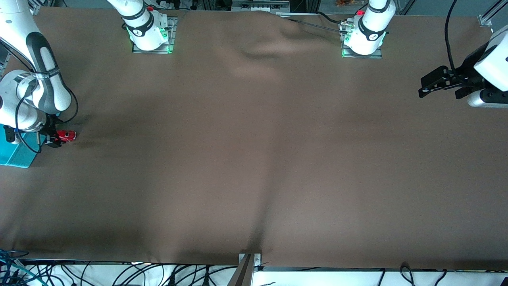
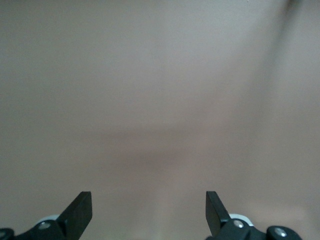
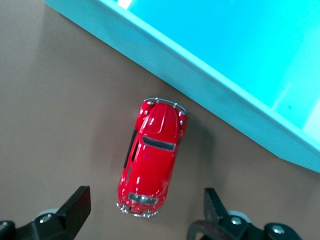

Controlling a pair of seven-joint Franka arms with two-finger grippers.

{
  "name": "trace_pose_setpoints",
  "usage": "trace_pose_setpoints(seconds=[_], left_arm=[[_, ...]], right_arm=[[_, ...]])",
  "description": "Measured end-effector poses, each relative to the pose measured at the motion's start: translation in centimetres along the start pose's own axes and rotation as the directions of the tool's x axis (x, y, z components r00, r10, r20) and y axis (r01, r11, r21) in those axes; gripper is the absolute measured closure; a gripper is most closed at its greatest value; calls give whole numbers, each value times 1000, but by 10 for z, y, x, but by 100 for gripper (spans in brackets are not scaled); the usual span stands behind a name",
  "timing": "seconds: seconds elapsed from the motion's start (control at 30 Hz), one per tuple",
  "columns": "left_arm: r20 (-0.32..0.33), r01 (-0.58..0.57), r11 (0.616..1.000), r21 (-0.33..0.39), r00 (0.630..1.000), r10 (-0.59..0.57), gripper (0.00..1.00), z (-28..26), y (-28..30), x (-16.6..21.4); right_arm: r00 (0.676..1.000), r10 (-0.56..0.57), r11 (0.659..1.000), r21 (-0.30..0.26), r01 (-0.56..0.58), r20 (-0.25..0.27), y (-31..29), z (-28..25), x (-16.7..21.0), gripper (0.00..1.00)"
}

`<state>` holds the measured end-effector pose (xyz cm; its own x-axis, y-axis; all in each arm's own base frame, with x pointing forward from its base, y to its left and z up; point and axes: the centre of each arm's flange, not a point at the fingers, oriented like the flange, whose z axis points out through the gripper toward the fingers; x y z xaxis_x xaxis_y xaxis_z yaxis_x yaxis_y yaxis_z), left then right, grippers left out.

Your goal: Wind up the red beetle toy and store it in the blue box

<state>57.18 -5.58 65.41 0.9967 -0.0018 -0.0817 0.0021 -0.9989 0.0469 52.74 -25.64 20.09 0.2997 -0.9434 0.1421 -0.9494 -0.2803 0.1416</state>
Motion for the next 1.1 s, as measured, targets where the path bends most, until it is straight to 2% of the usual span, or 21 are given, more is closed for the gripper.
trace_pose_setpoints(seconds=[0.37, 0.47, 0.5, 0.53, 0.57, 0.6, 0.7, 1.1], left_arm=[[-1, 0, 1000, 0, 1000, 0, 0, 0, 0, 0], [-1, 0, 1000, 0, 1000, 0, 0, 0, 0, 0], [-1, 0, 1000, 0, 1000, 0, 0, 0, 0, 0], [-1, 0, 1000, 0, 1000, 0, 0, 0, 0, 0], [-1, 0, 1000, 0, 1000, 0, 0, 0, 0, 0], [-1, 0, 1000, 0, 1000, 0, 0, 0, 0, 0], [-1, 0, 1000, 0, 1000, 0, 0, 0, 0, 0], [-1, 0, 1000, 0, 1000, 0, 0, 0, 0, 0]], right_arm=[[1000, 0, 1000, 2, 0, -8, 0, 13, 0, 0], [1000, 0, 1000, 1, 0, -9, 1, 15, 1, 11], [1000, 1, 1000, 1, -1, -9, 1, 15, 1, 17], [1000, 2, 1000, 1, -2, -9, 1, 16, 1, 28], [1000, 4, 1000, 1, -4, -9, 2, 16, 2, 28], [1000, 6, 1000, 1, -6, -9, 2, 16, 2, 37], [1000, 15, 1000, 4, -15, -8, 4, 16, 5, 50], [1000, 27, 1000, 10, -27, -6, 5, 15, 6, 51]])
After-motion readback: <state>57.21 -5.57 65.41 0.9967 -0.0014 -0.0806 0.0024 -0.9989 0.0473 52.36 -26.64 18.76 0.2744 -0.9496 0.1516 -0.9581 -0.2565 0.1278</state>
